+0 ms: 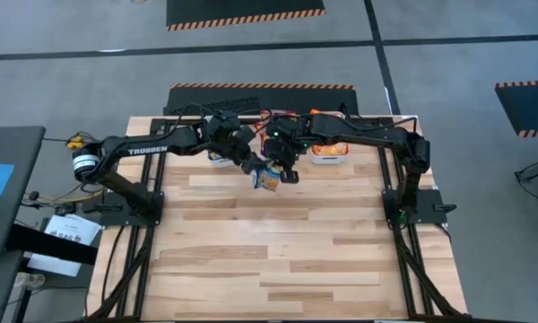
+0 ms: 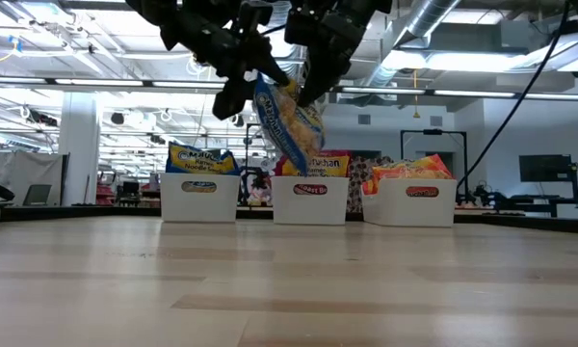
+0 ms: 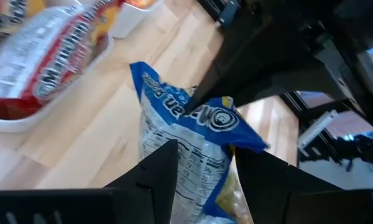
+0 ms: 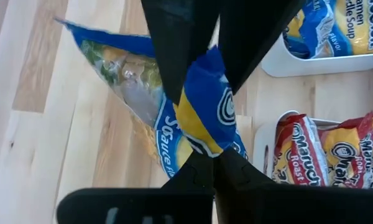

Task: Sort Maruchan noodles
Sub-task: Put the blue noodle pack into the left white bin

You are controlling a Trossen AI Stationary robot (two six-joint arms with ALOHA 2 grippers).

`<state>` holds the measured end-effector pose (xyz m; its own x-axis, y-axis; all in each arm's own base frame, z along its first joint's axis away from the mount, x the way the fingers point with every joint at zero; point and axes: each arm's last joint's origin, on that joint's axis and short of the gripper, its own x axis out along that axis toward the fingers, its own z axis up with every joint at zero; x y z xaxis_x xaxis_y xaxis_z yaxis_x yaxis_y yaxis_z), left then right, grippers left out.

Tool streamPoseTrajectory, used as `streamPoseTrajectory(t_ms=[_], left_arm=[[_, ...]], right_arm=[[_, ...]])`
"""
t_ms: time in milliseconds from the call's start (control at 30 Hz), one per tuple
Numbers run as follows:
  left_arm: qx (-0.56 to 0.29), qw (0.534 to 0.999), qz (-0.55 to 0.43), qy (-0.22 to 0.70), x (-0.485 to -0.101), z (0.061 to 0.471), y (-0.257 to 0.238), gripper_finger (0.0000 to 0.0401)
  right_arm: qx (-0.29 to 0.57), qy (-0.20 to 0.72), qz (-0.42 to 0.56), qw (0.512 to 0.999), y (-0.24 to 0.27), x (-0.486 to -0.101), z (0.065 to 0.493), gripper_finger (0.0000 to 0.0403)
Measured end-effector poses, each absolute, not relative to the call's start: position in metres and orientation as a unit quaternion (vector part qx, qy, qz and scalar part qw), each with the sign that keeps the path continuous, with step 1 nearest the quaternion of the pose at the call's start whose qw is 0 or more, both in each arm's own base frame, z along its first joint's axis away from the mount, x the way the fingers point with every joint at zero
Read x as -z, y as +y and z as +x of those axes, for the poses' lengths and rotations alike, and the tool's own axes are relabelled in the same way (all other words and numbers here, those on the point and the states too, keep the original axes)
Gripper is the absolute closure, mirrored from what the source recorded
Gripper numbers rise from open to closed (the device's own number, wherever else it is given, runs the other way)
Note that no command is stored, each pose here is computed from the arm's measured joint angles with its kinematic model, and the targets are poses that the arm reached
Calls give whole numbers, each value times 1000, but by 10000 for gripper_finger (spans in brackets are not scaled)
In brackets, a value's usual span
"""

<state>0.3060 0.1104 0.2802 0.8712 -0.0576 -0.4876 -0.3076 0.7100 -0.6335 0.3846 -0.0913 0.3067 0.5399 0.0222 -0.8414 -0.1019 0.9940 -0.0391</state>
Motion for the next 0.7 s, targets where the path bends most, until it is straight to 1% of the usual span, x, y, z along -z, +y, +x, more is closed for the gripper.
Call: streamPoseTrajectory(t_ms=[100, 167, 267, 433, 467, 600, 700], left_arm=[[-54, 893, -373, 247, -280, 306, 109, 263], [-50, 896, -364, 249, -280, 306, 109, 277], [-48, 899, -356, 251, -280, 306, 109, 314], [-49, 906, -337, 252, -280, 306, 109, 387], [-49, 907, -335, 251, -280, 306, 109, 393], [-48, 908, -331, 251, -280, 306, 109, 398], [-45, 912, -321, 251, -280, 306, 109, 401]], right_arm=[[-36, 482, -40, 875, -91, -306, 384, 395], [-36, 483, -40, 874, -91, -306, 384, 395], [-36, 482, -39, 874, -91, -306, 384, 395], [-36, 481, -40, 875, -91, -306, 384, 395], [-35, 481, -40, 875, -91, -306, 384, 395], [-36, 481, -40, 875, -91, -306, 384, 394], [-31, 479, -44, 876, -92, -307, 385, 381]])
